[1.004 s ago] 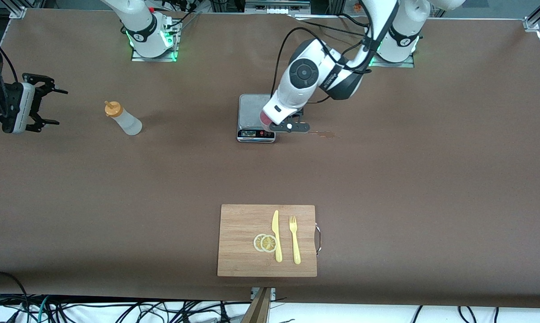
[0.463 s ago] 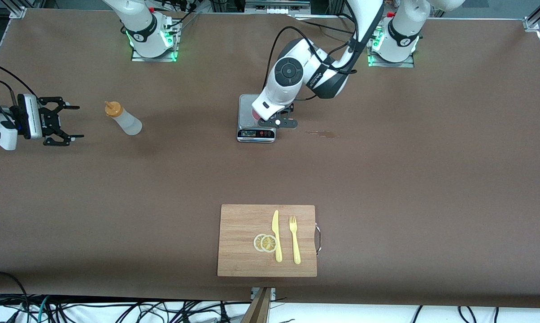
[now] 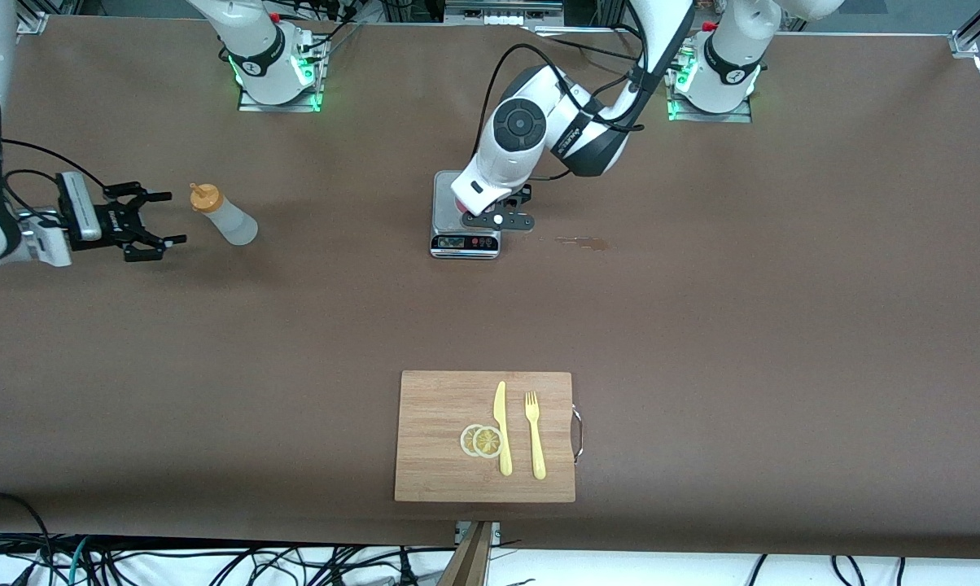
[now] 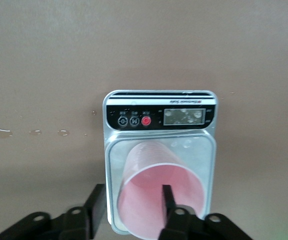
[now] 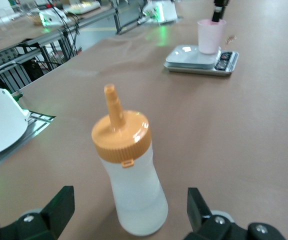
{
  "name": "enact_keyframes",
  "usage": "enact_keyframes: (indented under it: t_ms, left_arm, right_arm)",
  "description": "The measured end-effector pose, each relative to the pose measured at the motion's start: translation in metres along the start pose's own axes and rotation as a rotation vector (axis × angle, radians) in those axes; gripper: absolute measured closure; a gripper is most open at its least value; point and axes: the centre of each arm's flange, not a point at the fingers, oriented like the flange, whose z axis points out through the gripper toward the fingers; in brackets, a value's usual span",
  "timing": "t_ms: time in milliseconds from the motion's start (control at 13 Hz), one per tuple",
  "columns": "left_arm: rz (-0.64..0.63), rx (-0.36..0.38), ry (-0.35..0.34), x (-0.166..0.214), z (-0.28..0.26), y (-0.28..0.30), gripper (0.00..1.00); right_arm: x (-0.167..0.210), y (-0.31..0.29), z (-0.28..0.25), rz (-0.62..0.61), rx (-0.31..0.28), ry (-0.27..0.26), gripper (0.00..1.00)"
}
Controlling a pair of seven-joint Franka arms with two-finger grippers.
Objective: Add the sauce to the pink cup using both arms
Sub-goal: 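Grasp the bottle with the right gripper while the left gripper withdraws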
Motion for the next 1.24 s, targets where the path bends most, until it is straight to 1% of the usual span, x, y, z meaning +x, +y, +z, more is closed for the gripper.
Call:
enact_keyframes:
  t_ms: [154,232,309,540,695,849,1004,1158,1235]
  left_arm:
    - [-0.004,-0.015,-0.004,0.009,-0.041,0.003,0.21]
    - [-0.013,-0.023,-0.006,0.017,-0.067,-0.001,0.10]
    - [-0.026,-0.024,0.002,0.027,-0.096,-0.011,0.01]
    - [-0.022,0.030,0.057,0.067,-0.181,-0.081,0.00]
    - [-0.001,0.080,0.059,0.083,-0.235,-0.148,0.00]
    - [0.002,0.085,0.049,0.089,-0.282,-0.215,0.00]
    - [0.018,0.072,0.051,0.095,-0.316,-0.278,0.00]
    - [0.034,0.093,0.053,0.101,-0.334,-0.336,0.00]
    - [0.047,0.109,0.047,0.102,-0.339,-0.357,0.00]
  right_arm:
    - [-0.023,0.000,0.024,0.034,0.005,0.075,0.00]
    - [-0.030,-0.002,0.032,0.039,0.006,0.105,0.00]
    - [-0.033,-0.003,0.037,0.040,0.007,0.128,0.00]
    - [-0.034,-0.009,0.047,0.021,-0.014,0.195,0.00]
    - [-0.035,-0.014,0.059,0.007,-0.030,0.237,0.00]
    - [-0.037,-0.018,0.070,0.001,-0.048,0.267,0.00]
    - [-0.038,-0.021,0.076,0.006,-0.058,0.285,0.00]
    - [-0.038,-0.020,0.082,0.009,-0.079,0.304,0.00]
    - [-0.038,-0.019,0.085,0.009,-0.081,0.311,0.06]
